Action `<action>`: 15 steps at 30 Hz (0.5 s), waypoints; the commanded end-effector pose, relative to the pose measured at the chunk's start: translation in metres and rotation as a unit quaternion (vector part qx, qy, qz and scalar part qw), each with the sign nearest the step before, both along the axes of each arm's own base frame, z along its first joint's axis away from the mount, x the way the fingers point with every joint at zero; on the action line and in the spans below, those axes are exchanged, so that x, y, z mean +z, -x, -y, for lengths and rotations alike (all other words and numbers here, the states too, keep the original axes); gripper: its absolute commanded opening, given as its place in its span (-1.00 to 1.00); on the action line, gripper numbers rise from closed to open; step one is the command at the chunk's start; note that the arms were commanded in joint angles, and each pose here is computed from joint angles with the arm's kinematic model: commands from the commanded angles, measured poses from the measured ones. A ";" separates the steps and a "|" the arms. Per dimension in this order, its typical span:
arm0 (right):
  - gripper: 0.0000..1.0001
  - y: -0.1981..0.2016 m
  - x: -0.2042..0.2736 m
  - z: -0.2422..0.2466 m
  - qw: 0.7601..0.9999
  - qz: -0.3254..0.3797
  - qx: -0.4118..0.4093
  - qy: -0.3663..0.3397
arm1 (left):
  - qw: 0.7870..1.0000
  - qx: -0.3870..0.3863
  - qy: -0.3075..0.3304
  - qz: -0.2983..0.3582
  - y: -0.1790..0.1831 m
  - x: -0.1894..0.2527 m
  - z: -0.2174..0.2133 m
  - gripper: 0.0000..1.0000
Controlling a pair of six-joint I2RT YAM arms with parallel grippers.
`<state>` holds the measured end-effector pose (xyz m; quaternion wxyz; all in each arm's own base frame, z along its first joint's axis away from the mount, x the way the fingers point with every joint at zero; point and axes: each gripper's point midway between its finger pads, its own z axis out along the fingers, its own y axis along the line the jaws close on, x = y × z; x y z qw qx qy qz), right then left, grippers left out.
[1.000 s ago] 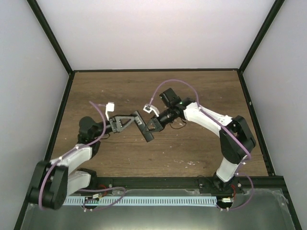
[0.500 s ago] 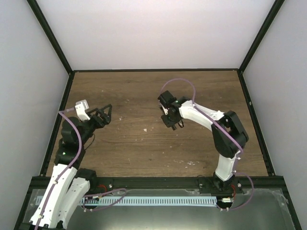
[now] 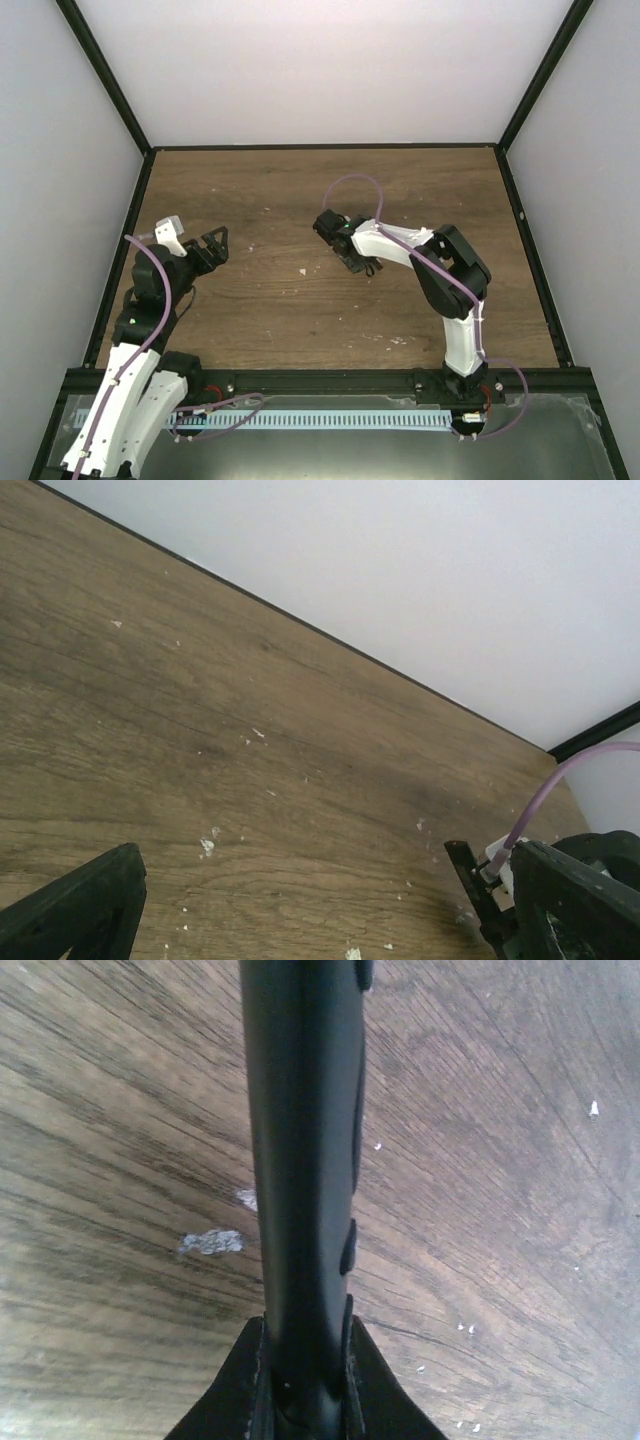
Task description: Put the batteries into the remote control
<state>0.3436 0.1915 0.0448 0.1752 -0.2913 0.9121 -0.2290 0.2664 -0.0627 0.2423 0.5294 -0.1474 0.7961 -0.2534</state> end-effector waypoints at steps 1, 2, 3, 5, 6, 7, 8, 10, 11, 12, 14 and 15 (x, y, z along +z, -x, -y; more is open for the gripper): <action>-0.99 -0.006 -0.003 0.003 0.999 0.023 -0.002 0.028 | 1.000 -0.003 -0.007 -0.004 0.000 -0.004 0.000 0.98; -0.99 -0.006 -0.005 0.003 0.999 0.021 -0.001 0.029 | 1.000 -0.004 -0.008 -0.003 -0.001 -0.003 0.001 0.98; -0.99 -0.005 -0.007 0.003 0.999 0.020 -0.001 0.031 | 1.000 -0.005 -0.008 -0.005 -0.001 -0.004 0.001 0.98; -0.95 -0.004 -0.010 0.003 0.999 0.017 0.002 0.033 | 1.000 -0.008 -0.007 -0.004 -0.002 -0.004 0.002 0.98; -0.93 -0.004 -0.011 0.002 0.999 0.016 0.002 0.033 | 1.000 -0.009 -0.007 -0.004 -0.002 -0.003 0.002 0.98; -0.91 -0.004 -0.012 0.002 0.999 0.015 0.003 0.033 | 1.000 -0.011 -0.007 -0.004 -0.003 -0.003 0.003 0.98; -0.86 -0.003 -0.013 0.001 0.999 0.014 0.004 0.031 | 1.000 -0.013 -0.007 -0.003 -0.003 -0.003 0.004 0.98; -0.72 -0.003 -0.014 -0.001 0.999 0.012 0.006 0.029 | 1.000 -0.015 -0.008 -0.003 -0.003 -0.002 0.004 0.98; -0.65 -0.003 -0.015 -0.002 1.000 0.010 0.008 0.028 | 1.000 -0.015 -0.009 -0.003 -0.003 -0.002 0.004 0.98; -0.61 -0.002 -0.015 -0.003 1.000 0.009 0.010 0.026 | 1.000 -0.016 -0.009 -0.002 -0.003 -0.001 0.005 0.98; -0.54 -0.001 -0.017 -0.005 1.000 0.003 0.014 0.021 | 1.000 -0.016 -0.012 -0.001 -0.003 0.000 0.004 0.98; -0.45 0.000 -0.017 -0.007 1.000 0.000 0.016 0.016 | 1.000 -0.017 -0.013 -0.001 -0.003 0.000 0.004 0.99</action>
